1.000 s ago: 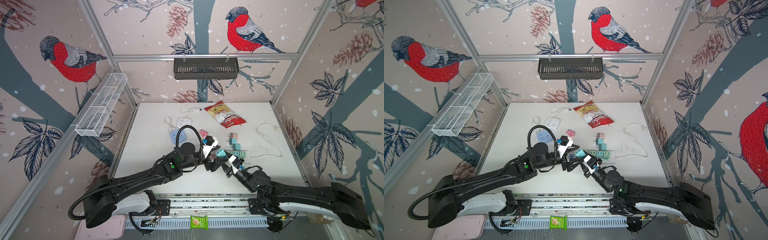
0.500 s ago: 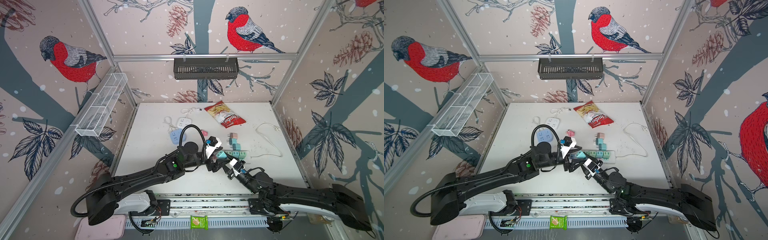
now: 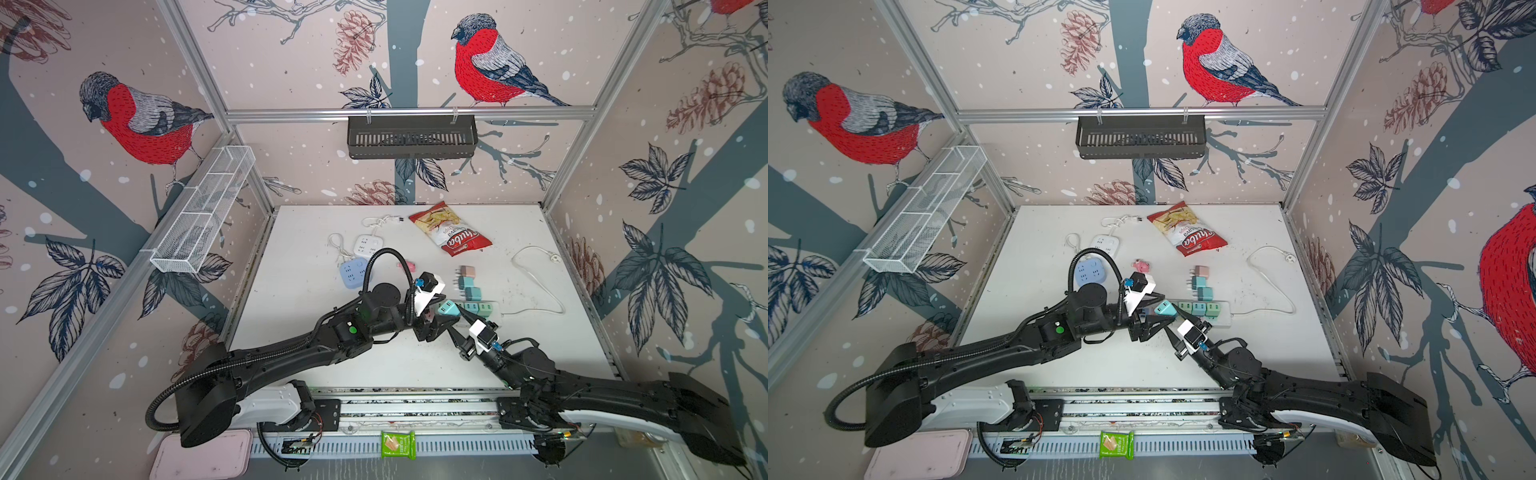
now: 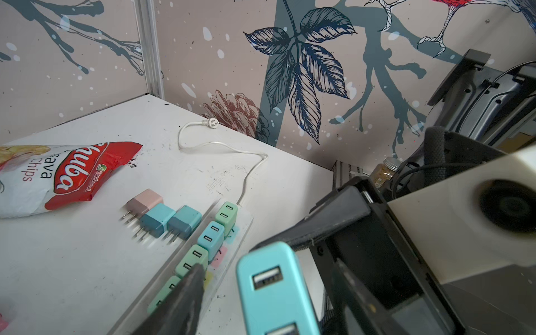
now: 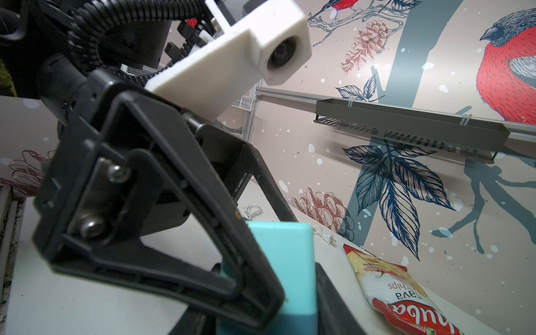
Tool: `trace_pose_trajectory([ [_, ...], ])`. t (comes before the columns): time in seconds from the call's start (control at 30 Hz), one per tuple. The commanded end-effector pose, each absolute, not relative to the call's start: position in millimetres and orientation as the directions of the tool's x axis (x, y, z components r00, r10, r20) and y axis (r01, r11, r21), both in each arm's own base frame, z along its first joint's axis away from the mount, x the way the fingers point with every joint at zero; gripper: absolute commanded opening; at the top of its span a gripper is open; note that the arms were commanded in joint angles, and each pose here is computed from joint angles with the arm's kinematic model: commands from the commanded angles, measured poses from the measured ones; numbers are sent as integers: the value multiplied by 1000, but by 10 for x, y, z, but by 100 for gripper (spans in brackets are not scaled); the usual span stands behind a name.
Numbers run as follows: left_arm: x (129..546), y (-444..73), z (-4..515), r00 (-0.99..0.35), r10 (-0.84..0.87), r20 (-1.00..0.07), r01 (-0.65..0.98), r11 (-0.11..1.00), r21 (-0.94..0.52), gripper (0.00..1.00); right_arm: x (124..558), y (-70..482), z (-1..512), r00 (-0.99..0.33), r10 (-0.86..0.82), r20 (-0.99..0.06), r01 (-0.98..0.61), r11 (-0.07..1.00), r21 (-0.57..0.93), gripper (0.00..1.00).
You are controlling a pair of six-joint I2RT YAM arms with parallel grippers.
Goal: Insert the plug
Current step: 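Close the left gripper on the teal adapter while the right gripper opens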
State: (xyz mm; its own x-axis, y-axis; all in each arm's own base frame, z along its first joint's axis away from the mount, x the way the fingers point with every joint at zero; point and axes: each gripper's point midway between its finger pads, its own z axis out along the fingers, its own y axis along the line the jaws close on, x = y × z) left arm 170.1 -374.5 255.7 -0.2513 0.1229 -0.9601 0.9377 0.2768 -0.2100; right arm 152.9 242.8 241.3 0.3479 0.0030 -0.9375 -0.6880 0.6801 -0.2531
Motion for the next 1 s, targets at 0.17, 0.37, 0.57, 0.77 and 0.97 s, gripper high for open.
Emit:
trace_pose_trajectory([
  [0.17, 1605, -3788, 2622, -230, 128, -965, 955, 218, -199, 43, 1547, 2386, 2578, 380, 42, -924, -663, 710, -240, 14],
  [0.37, 1524, -3860, 2588, -236, 154, -959, 964, 165, -211, 25, 1578, 2380, 2585, 377, 35, -926, -650, 722, -237, 15],
  [0.57, 1556, -3811, 2641, -228, 129, -965, 960, 194, -201, 5, 1629, 2316, 2566, 361, 38, -932, -626, 750, -212, 56],
  [0.77, 1867, -3493, 2762, -200, 43, -979, 894, 418, -164, 0, 1688, 2279, 2481, 341, 1, -940, -601, 769, -217, 100],
  [0.97, 2256, -2995, 2835, -191, -52, -980, 748, 639, -180, 0, 1750, 2207, 2416, 322, -23, -946, -569, 794, -213, 100],
])
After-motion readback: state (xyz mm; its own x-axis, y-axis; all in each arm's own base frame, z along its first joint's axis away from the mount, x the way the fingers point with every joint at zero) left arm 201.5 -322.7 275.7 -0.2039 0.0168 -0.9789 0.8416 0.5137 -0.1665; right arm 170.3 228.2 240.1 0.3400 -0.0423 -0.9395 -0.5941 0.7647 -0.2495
